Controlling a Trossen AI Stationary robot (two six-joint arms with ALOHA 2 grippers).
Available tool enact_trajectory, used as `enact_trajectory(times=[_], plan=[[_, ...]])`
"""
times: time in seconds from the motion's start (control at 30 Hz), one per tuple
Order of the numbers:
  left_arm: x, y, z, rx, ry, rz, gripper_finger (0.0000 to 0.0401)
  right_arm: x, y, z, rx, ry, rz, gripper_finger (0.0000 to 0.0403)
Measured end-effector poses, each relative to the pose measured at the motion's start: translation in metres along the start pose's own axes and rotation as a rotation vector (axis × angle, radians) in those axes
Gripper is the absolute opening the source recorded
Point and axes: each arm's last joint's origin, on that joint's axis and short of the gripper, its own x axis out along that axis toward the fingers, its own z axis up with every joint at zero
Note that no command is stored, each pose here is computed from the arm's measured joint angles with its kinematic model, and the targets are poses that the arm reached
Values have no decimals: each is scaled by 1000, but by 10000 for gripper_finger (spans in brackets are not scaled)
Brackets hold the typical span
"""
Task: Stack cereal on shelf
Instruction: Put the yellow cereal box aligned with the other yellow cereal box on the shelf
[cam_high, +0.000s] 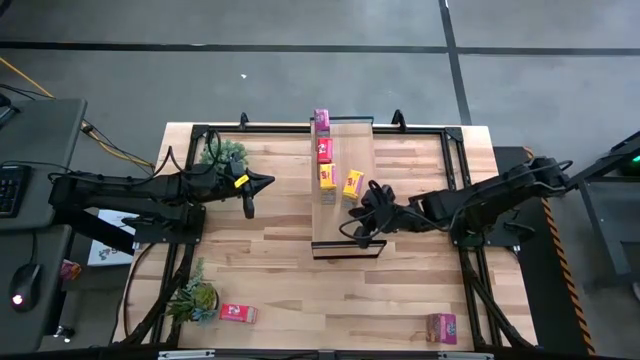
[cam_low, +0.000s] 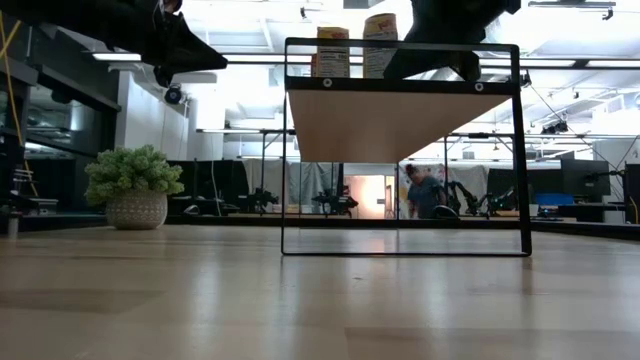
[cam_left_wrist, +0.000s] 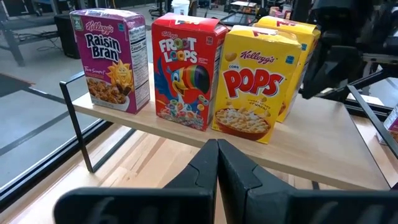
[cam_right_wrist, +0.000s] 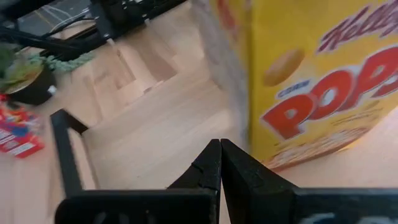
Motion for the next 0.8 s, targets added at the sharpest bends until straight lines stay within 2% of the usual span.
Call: enact_trajectory(times=[0.47, 0.67, 0.8], plan=[[0, 0, 0, 0, 0, 0, 0, 8, -14, 9, 1, -9, -55, 0], [0, 0, 0, 0, 0, 0, 0, 9, -16, 9, -8, 23, -24, 0], [0, 0, 0, 1, 2, 0, 0, 5, -17, 4, -24, 136, 58, 0]])
